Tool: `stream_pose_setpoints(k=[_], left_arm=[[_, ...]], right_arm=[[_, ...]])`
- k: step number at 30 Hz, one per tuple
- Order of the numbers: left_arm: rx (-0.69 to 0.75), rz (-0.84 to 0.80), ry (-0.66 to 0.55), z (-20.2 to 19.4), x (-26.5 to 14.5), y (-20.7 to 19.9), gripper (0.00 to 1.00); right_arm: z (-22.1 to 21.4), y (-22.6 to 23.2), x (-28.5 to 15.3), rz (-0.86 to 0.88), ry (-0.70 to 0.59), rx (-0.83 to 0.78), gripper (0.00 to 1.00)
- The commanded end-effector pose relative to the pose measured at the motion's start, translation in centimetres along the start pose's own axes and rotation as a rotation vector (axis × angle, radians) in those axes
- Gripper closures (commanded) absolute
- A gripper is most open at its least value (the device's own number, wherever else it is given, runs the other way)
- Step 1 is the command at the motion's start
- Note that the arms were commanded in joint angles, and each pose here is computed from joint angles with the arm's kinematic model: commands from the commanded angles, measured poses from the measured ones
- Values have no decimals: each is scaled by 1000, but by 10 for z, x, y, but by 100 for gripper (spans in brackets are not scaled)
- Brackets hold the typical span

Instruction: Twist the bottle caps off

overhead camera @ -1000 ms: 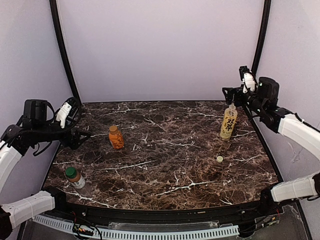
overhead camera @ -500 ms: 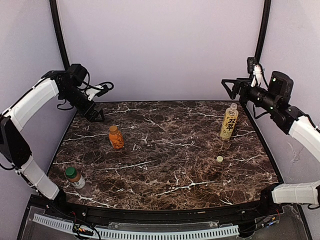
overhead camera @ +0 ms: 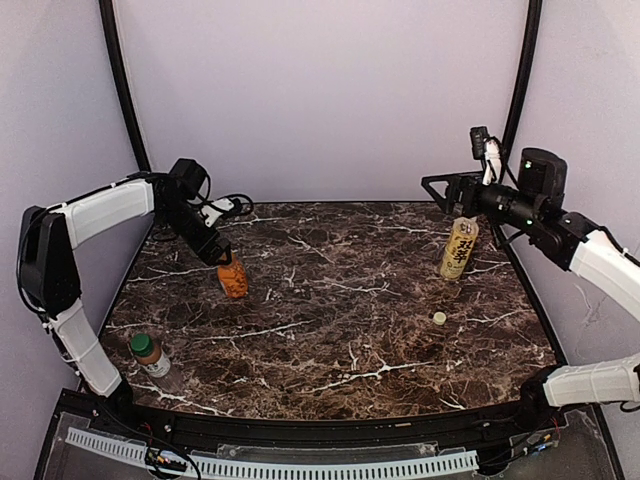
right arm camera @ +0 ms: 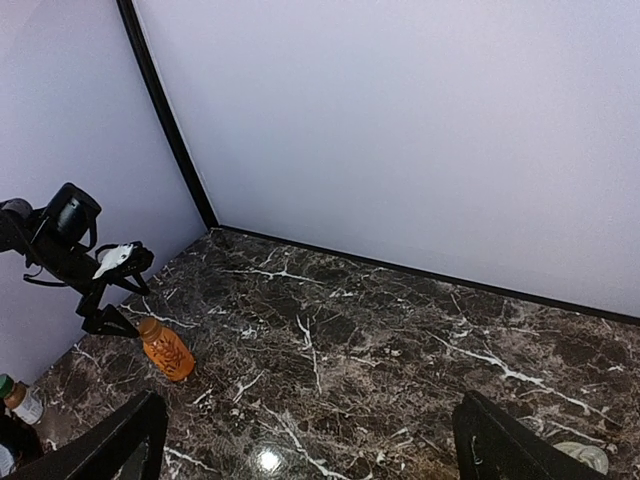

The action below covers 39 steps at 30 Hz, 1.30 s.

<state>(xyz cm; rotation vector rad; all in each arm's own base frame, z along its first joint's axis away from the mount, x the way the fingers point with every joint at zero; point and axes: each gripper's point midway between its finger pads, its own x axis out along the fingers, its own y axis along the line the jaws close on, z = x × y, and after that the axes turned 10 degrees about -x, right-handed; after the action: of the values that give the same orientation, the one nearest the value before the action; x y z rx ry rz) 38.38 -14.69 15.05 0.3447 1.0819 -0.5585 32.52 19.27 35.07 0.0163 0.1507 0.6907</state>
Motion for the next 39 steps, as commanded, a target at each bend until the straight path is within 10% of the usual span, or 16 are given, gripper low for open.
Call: stream_pose_setpoints(k=[1, 13, 20, 39], left_arm=[[-4, 9, -69, 17, 20, 4, 5], [3, -89, -3, 2, 39, -14, 47], [17, -137, -33, 8, 26, -24, 97], [573, -371, -186, -11, -168, -187, 99]], right_arm=[[4, 5, 8, 8, 9, 14, 1], [-7, 4, 19, -3, 43, 6, 1], [-11, 7, 24, 20, 54, 2, 1], [-51, 255, 72, 782, -60, -452, 1]])
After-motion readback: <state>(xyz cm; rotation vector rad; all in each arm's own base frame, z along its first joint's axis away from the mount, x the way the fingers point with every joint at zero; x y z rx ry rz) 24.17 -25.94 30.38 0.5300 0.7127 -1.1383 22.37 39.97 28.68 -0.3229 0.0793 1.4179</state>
